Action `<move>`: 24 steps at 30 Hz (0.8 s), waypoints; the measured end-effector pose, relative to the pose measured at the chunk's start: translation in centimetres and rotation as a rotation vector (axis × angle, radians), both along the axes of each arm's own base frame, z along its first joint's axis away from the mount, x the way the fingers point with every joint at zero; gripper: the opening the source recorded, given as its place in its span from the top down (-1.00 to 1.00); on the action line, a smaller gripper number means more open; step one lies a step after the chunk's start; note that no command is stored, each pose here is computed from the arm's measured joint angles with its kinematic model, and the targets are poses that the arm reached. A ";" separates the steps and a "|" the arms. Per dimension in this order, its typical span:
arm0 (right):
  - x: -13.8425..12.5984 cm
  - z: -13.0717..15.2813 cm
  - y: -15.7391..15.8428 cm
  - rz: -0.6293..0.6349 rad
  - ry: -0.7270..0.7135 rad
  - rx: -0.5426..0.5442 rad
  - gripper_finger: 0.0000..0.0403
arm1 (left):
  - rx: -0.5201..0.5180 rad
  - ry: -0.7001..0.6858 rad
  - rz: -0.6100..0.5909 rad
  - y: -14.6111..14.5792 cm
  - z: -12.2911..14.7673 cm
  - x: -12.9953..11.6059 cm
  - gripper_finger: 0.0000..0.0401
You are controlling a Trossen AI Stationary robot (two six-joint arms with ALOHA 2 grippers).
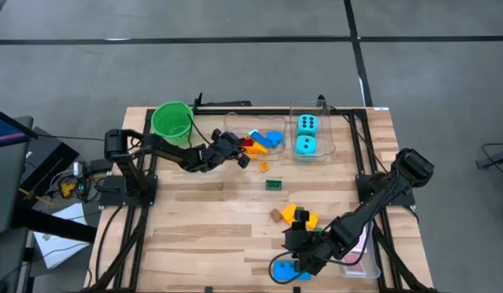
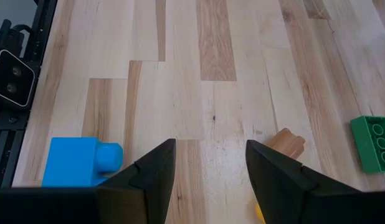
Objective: Pick & Place Toys
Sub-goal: Adjust the left transparent bin
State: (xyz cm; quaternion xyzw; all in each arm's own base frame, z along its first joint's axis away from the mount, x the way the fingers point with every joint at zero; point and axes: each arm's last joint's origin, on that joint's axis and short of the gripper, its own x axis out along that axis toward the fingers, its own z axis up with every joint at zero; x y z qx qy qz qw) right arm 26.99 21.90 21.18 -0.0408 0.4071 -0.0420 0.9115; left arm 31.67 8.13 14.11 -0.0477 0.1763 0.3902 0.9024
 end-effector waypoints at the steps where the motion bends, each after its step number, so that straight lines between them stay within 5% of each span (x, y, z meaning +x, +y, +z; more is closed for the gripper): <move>1: 0.0 0.0 0.0 0.000 0.000 0.000 0.08 | -0.001 0.001 -0.001 0.0 0.0 0.0 0.99; 24: 0.0 0.0 0.0 0.000 0.001 0.000 0.08 | -0.067 -0.094 0.020 -0.3 0.6 -0.1 1.00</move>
